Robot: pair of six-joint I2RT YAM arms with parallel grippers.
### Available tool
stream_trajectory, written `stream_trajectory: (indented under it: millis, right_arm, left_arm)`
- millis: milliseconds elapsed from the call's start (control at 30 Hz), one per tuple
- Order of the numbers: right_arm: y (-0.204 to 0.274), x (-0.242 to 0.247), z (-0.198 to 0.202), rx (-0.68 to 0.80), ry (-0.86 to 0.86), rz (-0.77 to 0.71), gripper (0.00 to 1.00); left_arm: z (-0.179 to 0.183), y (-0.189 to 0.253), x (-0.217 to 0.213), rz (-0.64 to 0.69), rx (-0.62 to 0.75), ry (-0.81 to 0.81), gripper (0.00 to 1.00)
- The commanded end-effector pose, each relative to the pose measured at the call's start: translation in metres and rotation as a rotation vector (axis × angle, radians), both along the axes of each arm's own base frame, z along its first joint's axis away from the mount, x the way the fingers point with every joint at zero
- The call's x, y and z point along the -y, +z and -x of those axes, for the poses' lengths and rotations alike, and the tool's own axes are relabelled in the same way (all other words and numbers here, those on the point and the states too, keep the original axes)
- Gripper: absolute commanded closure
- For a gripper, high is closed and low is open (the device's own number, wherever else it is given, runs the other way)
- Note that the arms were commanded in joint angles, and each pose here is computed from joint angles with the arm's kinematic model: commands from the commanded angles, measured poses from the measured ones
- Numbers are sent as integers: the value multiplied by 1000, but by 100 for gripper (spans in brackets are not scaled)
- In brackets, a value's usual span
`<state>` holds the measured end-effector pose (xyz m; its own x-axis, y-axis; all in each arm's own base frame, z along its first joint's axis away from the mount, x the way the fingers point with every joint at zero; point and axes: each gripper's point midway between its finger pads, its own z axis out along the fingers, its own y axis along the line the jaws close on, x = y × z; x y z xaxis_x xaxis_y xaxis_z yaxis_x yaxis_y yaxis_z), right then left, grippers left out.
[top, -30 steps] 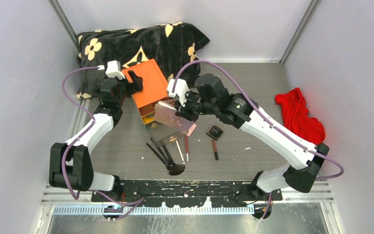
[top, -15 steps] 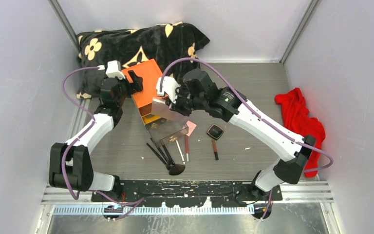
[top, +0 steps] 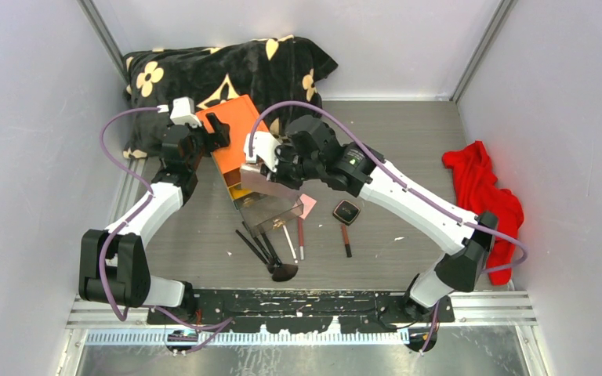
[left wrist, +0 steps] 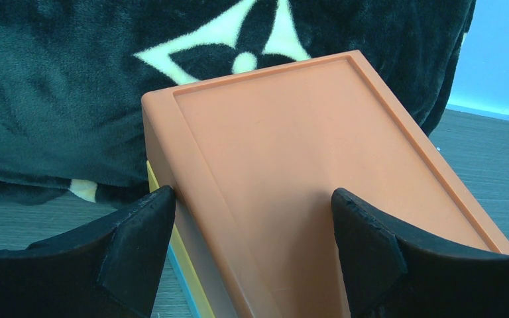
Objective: Organize the makeup
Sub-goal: Place the makeup in the drawer.
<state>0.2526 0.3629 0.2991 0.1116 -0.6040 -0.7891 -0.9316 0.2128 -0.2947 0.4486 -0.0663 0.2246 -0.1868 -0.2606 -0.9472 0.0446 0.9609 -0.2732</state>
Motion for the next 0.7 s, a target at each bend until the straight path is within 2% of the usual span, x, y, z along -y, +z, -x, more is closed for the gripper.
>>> stream_trajectory:
  millis: [0,300,667]
  right_arm:
    - [29,-16,-5,109,58,-91,99]
    - [6,-32,-12,117,93,-42,99]
    - [-12,-48,-14,226,72,82,99]
  left_arm:
    - [46,-114,-17,-158,-394,-1,15]
    - [46,-116,-18,-165,-400,2,15]
    - [46,-116,-18,-167,-401,5,15]
